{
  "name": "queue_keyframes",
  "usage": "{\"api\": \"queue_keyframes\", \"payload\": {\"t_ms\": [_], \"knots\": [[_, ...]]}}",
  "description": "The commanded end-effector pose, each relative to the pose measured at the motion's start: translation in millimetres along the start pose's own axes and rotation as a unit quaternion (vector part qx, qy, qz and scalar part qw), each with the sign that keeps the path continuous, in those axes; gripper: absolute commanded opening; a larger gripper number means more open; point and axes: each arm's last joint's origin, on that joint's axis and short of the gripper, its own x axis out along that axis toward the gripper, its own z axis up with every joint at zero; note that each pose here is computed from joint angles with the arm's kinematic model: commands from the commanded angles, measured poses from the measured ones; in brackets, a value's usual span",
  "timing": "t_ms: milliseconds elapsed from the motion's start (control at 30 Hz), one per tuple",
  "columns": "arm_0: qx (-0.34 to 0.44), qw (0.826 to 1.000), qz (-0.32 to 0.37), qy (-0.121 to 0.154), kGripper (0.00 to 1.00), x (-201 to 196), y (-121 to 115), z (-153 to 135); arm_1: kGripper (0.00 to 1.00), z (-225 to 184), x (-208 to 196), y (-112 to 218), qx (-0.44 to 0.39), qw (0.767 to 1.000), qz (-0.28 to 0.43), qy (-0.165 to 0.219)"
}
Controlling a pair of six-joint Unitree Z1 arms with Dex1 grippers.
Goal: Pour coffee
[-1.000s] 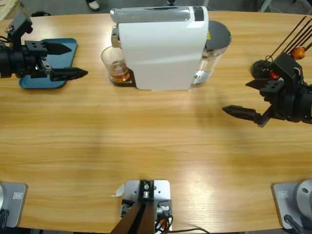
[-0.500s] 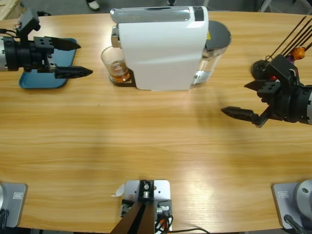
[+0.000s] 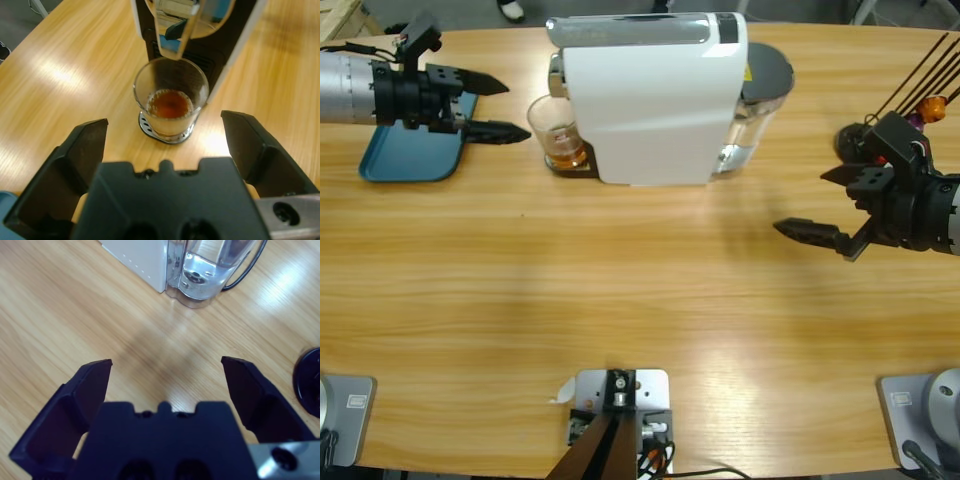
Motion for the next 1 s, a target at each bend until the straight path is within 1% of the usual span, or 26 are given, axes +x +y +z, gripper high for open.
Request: {"api": "queue_keyframes", "payload": {"t_ms": [33, 167, 567, 733, 1000], "knots": [[-0.007, 0.999, -0.024, 0.022, 0.987, 28.1, 6.7, -6.8, 1.000, -1.3, 4.8, 2.0, -0.005, 1.000, 0.006, 0.008], [-0.006, 0.999, -0.038, 0.026, 0.996, 37.0, 3.3, -7.1, 1.000, -1.0, 4.7, 2.0, -0.005, 1.000, 0.006, 0.007], [-0.004, 0.998, -0.053, 0.031, 0.996, 57.9, 7.6, -6.3, 1.000, -1.1, 5.4, 2.0, -0.005, 1.000, 0.006, 0.009], [0.002, 0.998, -0.061, 0.030, 0.996, 67.4, 6.4, -1.6, 1.000, -1.1, 5.6, 2.0, -0.005, 1.000, 0.006, 0.010], [0.008, 0.997, -0.067, 0.031, 0.996, 69.1, 3.6, -3.1, 1.000, -1.1, 5.1, 2.0, -0.005, 1.000, 0.006, 0.009]]}}
